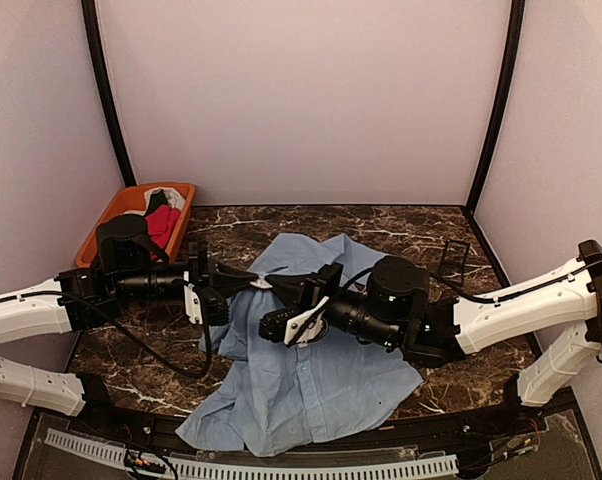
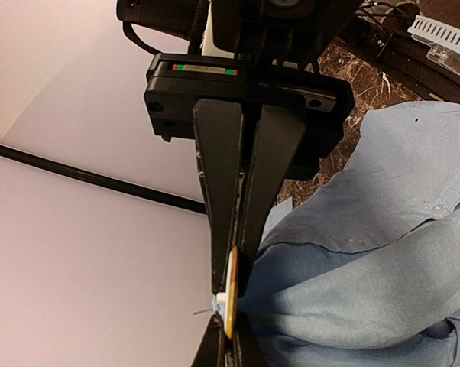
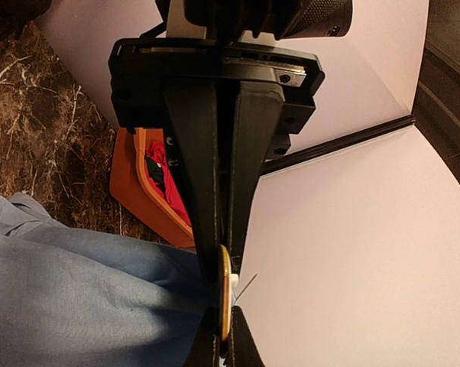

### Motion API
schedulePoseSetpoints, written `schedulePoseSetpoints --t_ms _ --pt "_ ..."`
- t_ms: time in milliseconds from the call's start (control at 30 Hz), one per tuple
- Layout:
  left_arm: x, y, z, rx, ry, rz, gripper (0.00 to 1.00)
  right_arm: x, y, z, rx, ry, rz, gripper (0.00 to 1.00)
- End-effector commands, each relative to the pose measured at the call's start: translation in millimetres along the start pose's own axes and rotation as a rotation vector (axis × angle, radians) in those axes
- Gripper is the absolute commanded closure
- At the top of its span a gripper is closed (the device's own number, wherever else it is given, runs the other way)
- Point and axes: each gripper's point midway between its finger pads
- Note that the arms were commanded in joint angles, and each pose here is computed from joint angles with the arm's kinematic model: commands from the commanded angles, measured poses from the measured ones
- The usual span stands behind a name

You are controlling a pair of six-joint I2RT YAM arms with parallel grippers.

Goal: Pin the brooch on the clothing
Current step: Close the brooch on the flattened clothing.

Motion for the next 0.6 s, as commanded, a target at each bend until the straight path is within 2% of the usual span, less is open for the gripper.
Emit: schedulePoseSetpoints --t_ms 0,67,200,267,467,567 --pt "-3.6 5.0 -21.0 0.033 -0.059 -0.029 0.99 -2.2 5.8 -28.2 -0.014 -0.097 -0.02 1.0" --pt "-3.6 3.5 -21.1 0.021 -0.056 -0.019 0.99 -1.5 4.3 -29.0 -0.016 -0.101 -0.011 0.97" --pt "-1.7 -3.3 -21.6 -0.026 -0.041 0.024 0.99 7.5 6.1 -32.9 -0.044 -0.107 -0.028 0.55" --pt "-0.6 -8.1 -22.7 -0.053 -0.038 0.051 0.99 14.9 13.4 -33.3 -0.081 -0.046 -0.071 0.4" --pt "2.3 -8.4 -22.2 -0.078 -0.029 0.058 0.99 30.5 27.8 -18.8 -0.286 0.301 -0.166 0.36" --pt "2.6 -8.1 -24.2 -0.086 -0.03 0.053 0.99 31.5 28.7 -15.3 -0.336 0.368 -0.176 0.33"
Point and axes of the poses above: each gripper's point midway between its finger pads, its own x axis back along the fingers, its own z axis along the line the jaws close on, y = z × x
